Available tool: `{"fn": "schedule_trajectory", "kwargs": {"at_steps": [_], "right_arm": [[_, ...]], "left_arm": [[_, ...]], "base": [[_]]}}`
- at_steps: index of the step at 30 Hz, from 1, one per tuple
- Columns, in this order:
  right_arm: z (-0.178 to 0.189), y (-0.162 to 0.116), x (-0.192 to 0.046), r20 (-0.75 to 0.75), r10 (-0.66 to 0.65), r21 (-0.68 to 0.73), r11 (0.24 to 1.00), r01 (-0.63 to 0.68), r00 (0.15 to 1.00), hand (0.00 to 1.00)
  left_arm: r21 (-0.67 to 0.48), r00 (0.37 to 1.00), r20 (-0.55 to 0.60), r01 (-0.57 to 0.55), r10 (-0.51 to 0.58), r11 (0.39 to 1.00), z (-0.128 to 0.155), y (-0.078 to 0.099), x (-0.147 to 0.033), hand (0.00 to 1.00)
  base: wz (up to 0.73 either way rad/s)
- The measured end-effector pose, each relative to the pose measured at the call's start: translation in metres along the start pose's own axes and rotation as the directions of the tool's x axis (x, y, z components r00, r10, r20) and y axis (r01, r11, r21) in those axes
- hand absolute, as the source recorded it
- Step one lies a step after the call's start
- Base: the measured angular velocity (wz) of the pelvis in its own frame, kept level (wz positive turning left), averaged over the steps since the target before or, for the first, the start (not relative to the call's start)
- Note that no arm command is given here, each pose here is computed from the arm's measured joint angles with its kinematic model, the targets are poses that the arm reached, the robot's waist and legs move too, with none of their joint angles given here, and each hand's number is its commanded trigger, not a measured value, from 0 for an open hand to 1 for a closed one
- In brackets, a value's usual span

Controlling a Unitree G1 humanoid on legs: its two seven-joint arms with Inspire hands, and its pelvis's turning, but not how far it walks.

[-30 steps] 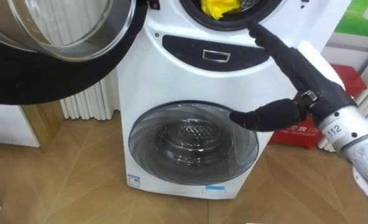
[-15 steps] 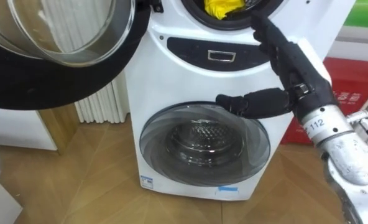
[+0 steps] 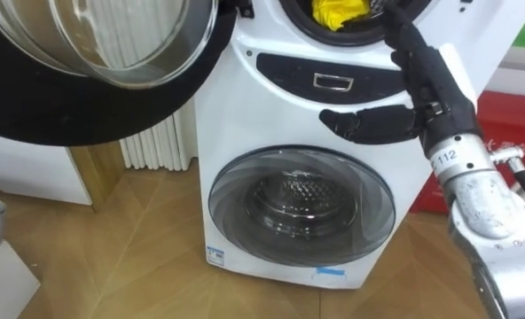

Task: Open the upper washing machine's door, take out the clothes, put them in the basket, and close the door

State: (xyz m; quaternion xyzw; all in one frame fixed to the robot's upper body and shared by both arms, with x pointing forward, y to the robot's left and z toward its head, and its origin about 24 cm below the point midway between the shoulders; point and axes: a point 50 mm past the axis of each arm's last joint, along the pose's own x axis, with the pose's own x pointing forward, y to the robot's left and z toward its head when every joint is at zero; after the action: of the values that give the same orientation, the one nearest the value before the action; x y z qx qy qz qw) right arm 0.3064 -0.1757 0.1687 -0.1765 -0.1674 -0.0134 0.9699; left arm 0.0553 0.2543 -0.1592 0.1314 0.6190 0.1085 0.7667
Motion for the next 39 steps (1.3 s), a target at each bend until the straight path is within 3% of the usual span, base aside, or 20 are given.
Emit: {"fn": "schedule_trajectory", "kwargs": {"at_steps": [9,16,22,27,39], "right_arm": [[-0.005,0.001,-0.001,-0.017,-0.02,0.03,0.999,0.02,1.0,0.0],[-0.024,0.01,-0.002,-0.079,0.007,0.024,1.0,-0.005,0.997,0.0],[-0.024,0.003,0.0,-0.078,-0.015,0.026,1.0,0.017,0.997,0.0],[-0.02,0.001,-0.001,-0.06,-0.034,0.017,0.999,0.035,0.998,0.0],[-0.01,-0.006,-0.002,-0.009,-0.073,-0.004,0.997,0.073,0.997,0.0]], "left_arm": [[-0.007,1.0,-0.005,-0.001,0.001,1.0,-0.003,0.0,-0.001,0.0],[0.01,0.994,-0.11,-0.01,0.011,1.0,-0.038,0.004,-0.004,0.0],[0.02,0.991,-0.134,-0.018,0.02,1.0,-0.049,0.009,-0.007,0.0],[0.011,0.994,-0.103,-0.019,0.02,1.0,-0.039,0.012,-0.005,0.0],[0.002,0.993,0.108,-0.038,0.037,0.999,0.025,0.016,0.001,0.0]], "base": [[0.0],[0.07],[0.15],[0.01],[-0.01]]}}
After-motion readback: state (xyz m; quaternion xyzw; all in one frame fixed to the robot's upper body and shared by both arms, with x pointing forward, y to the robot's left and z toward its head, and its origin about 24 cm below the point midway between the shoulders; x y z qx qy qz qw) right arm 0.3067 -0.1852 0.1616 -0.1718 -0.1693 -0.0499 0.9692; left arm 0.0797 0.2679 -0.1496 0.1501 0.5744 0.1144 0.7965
